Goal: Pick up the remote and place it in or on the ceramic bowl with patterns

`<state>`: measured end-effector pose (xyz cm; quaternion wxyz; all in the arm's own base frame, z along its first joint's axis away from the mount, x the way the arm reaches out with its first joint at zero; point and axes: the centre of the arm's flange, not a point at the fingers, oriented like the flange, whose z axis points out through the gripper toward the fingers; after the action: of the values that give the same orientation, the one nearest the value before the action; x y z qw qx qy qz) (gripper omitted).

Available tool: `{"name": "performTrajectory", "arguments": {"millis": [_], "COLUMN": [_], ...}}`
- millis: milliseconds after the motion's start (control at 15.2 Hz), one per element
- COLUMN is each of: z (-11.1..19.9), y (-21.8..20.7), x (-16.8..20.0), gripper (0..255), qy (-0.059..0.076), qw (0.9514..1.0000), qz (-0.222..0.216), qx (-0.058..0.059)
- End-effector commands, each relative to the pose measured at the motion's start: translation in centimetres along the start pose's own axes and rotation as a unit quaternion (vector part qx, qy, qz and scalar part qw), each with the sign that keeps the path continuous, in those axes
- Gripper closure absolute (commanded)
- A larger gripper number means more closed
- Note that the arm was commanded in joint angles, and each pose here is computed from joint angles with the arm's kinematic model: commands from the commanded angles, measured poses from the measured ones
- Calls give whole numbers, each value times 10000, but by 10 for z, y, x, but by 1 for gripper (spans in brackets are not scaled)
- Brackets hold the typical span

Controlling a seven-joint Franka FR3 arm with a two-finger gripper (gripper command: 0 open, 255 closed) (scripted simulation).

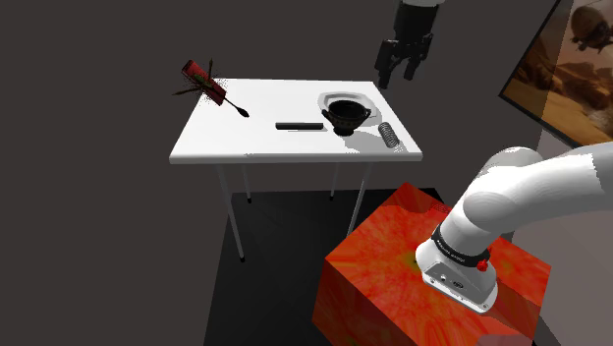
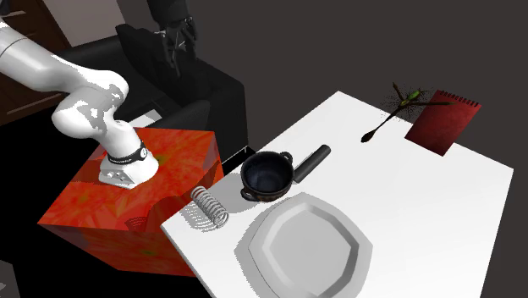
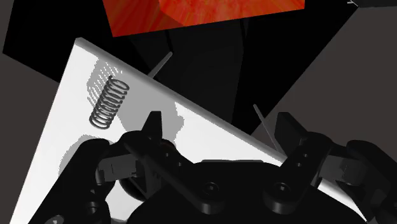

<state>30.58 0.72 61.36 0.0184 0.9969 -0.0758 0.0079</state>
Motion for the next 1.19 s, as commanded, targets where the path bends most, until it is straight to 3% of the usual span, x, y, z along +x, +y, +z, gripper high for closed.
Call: {"name": "performTrajectory", "arguments": {"millis": [0,264,528,792,1122], "z": [0,31,62,92,130], "y": [0,12,19,22,19], "x": [0,40,82,124,177], "gripper": [0,0,0,0,0], "qy": [0,27,53,79,112], "qw": [10000,9985,9941,9868,9735], "qz": [0,-542,-1082,-1620,-2284], "qx": [0,-17,-33,-50,-70]}}
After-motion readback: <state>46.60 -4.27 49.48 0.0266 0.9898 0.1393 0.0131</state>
